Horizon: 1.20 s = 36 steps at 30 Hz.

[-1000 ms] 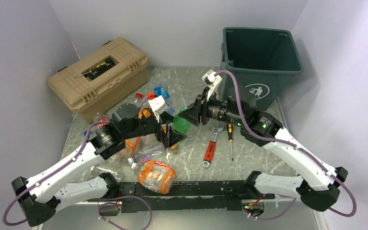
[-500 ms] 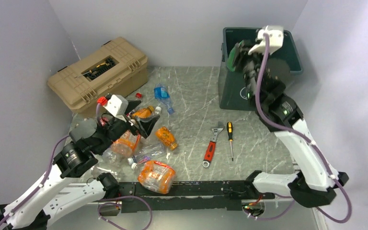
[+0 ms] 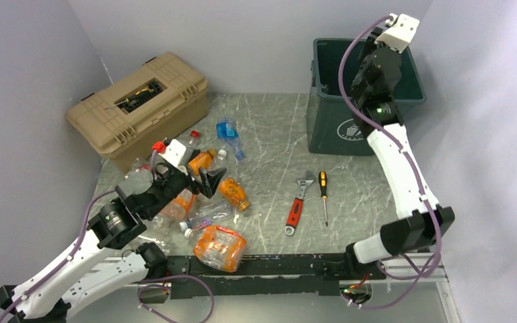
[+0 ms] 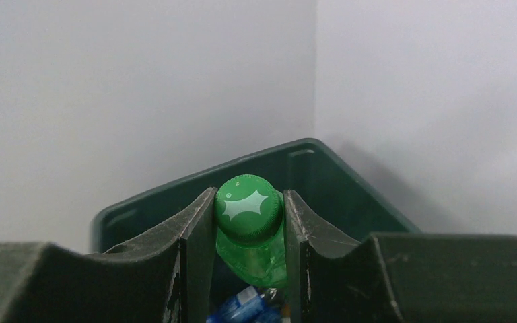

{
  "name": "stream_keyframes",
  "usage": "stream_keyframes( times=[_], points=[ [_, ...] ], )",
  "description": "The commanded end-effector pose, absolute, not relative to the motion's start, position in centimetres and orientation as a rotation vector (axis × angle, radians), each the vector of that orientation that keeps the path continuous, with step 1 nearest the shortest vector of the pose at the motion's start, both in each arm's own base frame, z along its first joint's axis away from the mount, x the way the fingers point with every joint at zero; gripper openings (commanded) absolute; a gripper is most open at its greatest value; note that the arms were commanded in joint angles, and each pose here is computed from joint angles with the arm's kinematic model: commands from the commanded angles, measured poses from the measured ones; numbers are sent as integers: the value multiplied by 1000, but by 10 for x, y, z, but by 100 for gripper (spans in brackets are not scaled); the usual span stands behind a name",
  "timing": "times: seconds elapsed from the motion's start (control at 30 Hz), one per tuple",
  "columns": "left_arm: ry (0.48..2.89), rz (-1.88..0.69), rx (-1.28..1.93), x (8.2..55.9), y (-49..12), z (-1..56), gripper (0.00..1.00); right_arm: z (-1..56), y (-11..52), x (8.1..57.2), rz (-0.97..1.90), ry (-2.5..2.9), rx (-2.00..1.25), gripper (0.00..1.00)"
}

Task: Put the plastic bottles in the bin
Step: Place the plastic bottle in the trash bin.

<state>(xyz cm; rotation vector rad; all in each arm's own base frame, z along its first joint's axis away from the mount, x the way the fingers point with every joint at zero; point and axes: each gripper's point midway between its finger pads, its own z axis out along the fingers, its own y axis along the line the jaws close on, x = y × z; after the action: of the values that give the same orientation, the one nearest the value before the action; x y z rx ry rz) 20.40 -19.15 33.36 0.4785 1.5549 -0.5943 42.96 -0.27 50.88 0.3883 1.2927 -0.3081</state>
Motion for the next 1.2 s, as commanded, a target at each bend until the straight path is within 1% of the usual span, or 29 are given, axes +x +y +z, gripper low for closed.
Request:
stream_keyframes(
  times=[0.0, 0.13, 0.3, 0.33, 0.37, 0.43, 0.47, 0.5, 0.6, 0.67, 0.8, 0.97, 1.07, 1.17],
  points=[
    [1521, -595, 450, 211, -192, 344, 100, 514, -39, 461, -232, 1234, 510, 0],
    [1572, -574, 449, 219, -191, 332, 99, 473, -60, 484, -219, 1276, 560, 0],
    [1623, -573, 444, 225, -193, 323, 99, 425, -69, 508, -277, 1371, 566, 0],
    [1629, -573, 445, 225, -194, 321, 99, 418, -71, 510, -277, 1381, 562, 4],
    [1632, -571, 443, 225, -193, 321, 99, 412, -70, 513, -266, 1398, 548, 22],
    [1630, -560, 432, 225, -190, 320, 100, 402, -72, 517, -261, 1435, 547, 66],
    [1625, -557, 427, 226, -189, 321, 100, 400, -73, 518, -258, 1441, 554, 81],
    [1621, -554, 425, 226, -188, 321, 99, 402, -72, 517, -245, 1433, 563, 87],
    [1615, -563, 417, 225, -188, 322, 99, 422, -65, 509, -169, 1373, 545, 96],
    [1620, -566, 414, 226, -189, 321, 100, 445, -58, 499, -107, 1312, 531, 100],
    [1625, -568, 405, 226, -188, 321, 99, 504, -30, 470, 110, 1188, 460, 100],
    [1623, -535, 372, 228, -180, 321, 99, 561, 63, 418, 465, 1106, 142, 100],
    [1631, -480, 317, 233, -169, 321, 99, 564, 134, 379, 560, 1147, -27, 100],
    [1649, -408, 254, 239, -154, 319, 99, 538, 191, 335, 706, 1207, -119, 100]
  ],
)
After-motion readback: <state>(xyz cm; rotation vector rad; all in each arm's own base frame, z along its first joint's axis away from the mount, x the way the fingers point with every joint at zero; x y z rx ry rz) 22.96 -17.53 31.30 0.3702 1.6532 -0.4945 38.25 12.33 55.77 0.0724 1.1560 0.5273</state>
